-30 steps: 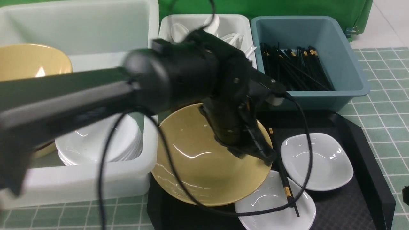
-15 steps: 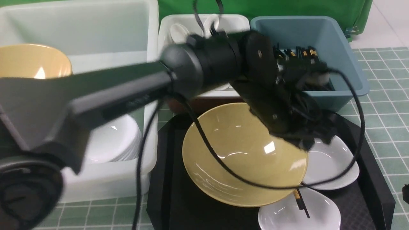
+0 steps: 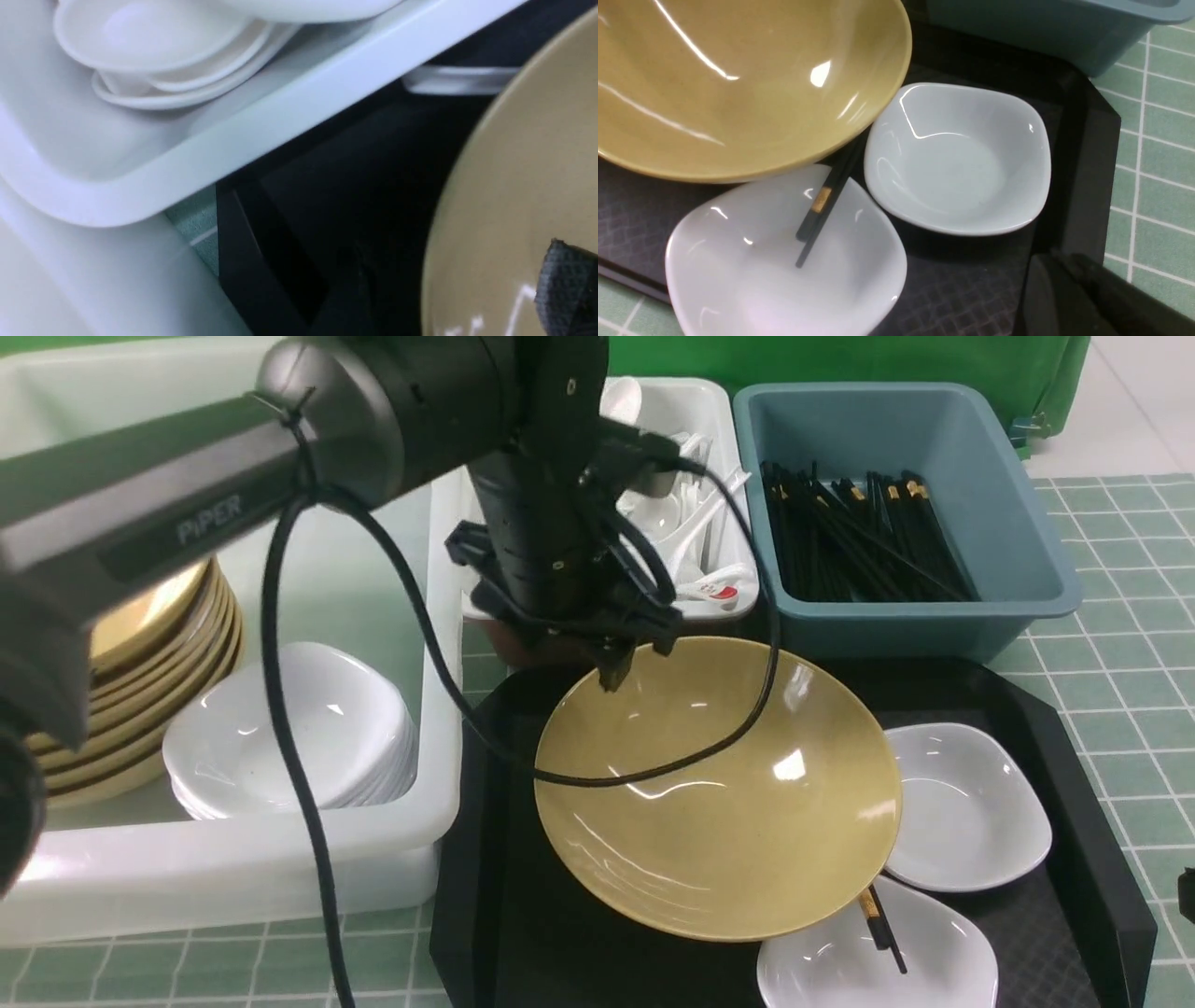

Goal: On blue table put chopsticks spoon bowls plates into blue grey white boxes.
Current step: 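Grasp the large bowl on the tray by its rim, then place the tan bowl onto the bowl stack in the left bin with the left gripper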

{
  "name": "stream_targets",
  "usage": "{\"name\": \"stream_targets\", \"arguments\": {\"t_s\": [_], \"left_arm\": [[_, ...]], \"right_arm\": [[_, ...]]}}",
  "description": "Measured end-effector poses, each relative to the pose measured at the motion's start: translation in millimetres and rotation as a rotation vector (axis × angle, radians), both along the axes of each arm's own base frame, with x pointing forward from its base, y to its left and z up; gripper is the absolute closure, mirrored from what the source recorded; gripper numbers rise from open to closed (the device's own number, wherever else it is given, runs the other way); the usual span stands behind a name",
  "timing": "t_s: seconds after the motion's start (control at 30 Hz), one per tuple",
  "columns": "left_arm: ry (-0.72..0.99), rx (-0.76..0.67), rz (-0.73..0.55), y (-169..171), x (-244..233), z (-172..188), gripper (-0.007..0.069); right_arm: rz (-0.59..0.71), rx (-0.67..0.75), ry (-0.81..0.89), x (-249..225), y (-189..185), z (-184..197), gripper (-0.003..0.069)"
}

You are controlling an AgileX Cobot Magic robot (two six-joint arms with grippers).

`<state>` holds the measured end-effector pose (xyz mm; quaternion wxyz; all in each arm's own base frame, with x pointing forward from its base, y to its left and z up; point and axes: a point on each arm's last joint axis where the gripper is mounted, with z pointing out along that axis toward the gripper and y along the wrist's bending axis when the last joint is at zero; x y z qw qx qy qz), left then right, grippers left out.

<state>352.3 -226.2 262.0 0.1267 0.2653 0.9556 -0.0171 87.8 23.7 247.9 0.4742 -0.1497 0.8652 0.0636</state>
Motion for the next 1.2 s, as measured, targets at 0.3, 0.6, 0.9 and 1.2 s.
{"name": "stream_targets", "arguments": {"t_s": [0.3,0.6,0.9,1.2], "left_arm": [[0.154,0.011,-0.046,-14,8,-57,0.0192],[0.158,-0.082,-0.1,-16,-2,-28,0.0565],[-0.149,-0.175,-0.187,21,-31,84,0.0619],[-0.368,-0.329,0.401,238,-33,164,0.062]], "right_arm": [[-0.002,0.0,-0.005,0,0,0,0.0616],[-0.001,0.0,-0.002,0,0,0,0.0613],[0.0,0.0,0.003,0,0,-1,0.061],[0.0,0.0,0.005,0,0,-1,0.0607]]}}
